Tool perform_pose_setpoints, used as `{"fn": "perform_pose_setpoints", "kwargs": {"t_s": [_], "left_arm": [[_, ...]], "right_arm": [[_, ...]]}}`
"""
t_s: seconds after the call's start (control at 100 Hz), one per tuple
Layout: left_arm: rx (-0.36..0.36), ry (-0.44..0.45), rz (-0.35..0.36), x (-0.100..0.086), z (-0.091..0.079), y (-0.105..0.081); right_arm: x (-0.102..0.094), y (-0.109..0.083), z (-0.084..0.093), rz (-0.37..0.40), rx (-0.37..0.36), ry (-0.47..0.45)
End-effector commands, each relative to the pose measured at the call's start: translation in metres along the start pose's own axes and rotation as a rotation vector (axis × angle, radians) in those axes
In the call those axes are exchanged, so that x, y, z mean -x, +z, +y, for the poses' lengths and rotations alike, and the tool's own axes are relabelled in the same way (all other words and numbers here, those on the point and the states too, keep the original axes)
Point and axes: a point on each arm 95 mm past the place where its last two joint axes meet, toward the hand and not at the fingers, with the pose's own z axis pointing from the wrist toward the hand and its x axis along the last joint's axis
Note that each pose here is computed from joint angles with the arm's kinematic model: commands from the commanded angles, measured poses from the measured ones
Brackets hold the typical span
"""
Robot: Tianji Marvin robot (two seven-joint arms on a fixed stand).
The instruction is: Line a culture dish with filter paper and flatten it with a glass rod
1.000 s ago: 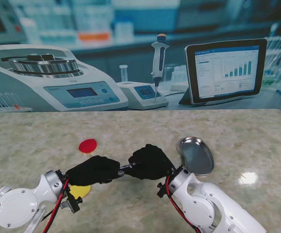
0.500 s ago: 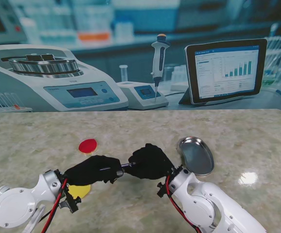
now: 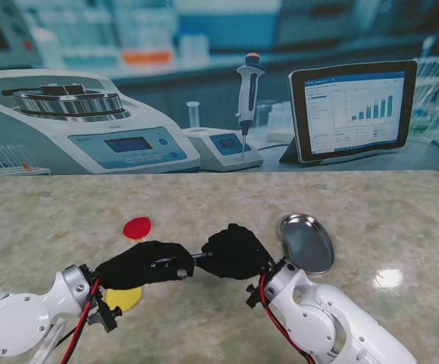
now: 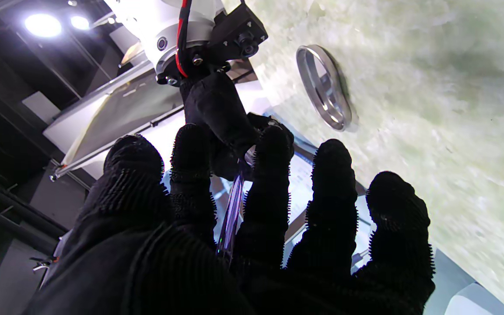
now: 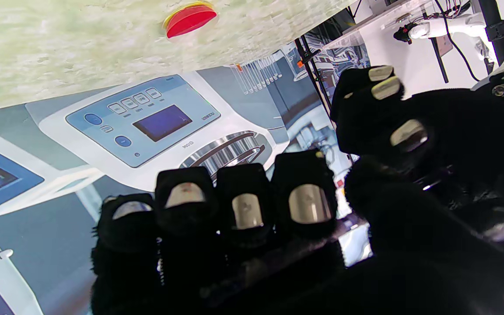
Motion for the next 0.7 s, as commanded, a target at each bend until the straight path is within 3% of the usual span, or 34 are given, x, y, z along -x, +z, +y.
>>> {"fn": "perform_pose_setpoints", "kwargs": {"t_s": [0.0, 0.69], "left_arm": [[0.005, 0.000, -0.003, 0.001, 0.000, -0.002], [-0.084, -0.005, 0.003, 0.002, -0.019, -0.010]], "right_arm": [[-0.003, -0.001, -0.002, 0.000, -0.002, 0.012], [0.000, -0.008, 0.000, -0.022, 0.005, 0.008]]}}
